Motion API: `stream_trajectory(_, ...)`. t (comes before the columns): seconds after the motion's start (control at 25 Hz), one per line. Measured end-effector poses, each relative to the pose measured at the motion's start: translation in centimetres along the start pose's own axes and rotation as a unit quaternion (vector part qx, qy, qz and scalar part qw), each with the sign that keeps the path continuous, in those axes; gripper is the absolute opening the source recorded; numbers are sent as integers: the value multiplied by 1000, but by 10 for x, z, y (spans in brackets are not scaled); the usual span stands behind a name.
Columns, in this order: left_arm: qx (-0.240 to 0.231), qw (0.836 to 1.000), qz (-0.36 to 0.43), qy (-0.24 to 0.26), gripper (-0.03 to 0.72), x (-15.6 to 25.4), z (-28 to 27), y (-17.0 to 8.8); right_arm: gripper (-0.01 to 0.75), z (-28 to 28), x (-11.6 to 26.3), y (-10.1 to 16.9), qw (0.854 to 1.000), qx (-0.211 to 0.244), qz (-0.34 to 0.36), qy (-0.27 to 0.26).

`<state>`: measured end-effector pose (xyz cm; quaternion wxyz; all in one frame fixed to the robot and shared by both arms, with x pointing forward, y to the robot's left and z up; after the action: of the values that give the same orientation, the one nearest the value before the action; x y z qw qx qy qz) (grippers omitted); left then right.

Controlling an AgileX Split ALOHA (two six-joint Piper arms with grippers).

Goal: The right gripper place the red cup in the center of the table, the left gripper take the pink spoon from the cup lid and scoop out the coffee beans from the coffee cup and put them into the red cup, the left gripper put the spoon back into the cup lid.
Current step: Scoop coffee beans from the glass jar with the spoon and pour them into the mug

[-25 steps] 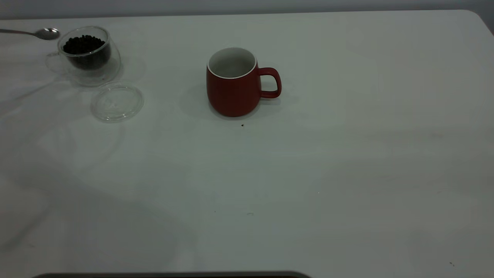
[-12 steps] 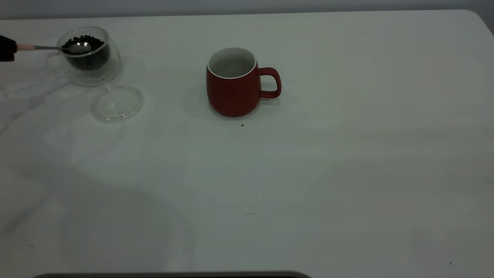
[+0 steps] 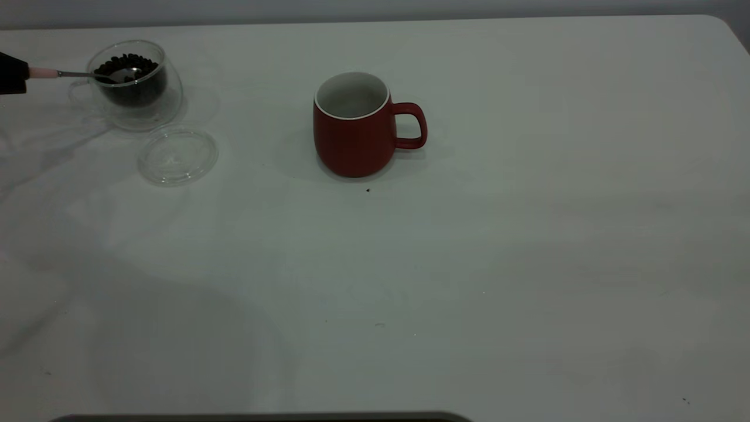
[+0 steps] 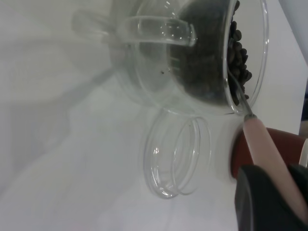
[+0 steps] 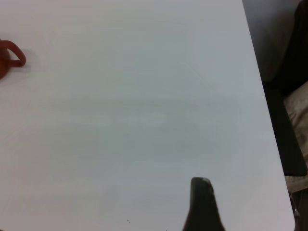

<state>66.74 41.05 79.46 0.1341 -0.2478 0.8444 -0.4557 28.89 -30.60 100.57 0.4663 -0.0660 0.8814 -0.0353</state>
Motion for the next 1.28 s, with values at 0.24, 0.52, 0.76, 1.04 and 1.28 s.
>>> stream_trajectory(0.24, 3, 1000, -24, 7, 130, 2, 3, 3, 579, 0, 0, 0, 1000, 0, 0, 0)
stream_trajectory(0.52, 17, 998, -52, 15, 130, 4, 8, 6, 579, 0, 0, 0, 1000, 0, 0, 0)
stream_trajectory(0.76, 36, 997, -59, 20, 130, 5, 8, 2, 579, 0, 0, 0, 1000, 0, 0, 0)
stream_trajectory(1.04, 45, 997, -64, 26, 130, 7, 6, 0, 579, 0, 0, 0, 1000, 0, 0, 0)
stream_trajectory(1.28, 61, 995, -70, 30, 130, 8, -4, 2, 579, 0, 0, 0, 1000, 0, 0, 0)
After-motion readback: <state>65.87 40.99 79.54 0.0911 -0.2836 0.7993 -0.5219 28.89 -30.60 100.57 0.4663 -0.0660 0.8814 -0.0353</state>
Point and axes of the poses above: a point on each arm's last joint axis where the gripper is mounted, z pointing out along that axis toward the gripper, y along the wrist's bending axis when the last joint is at zero, x = y × z, the point moved 6 cm from there along z, pointing out along that axis toward the gripper, and after that the axes turned 9 degrees about -z, right-handed, at the moved point
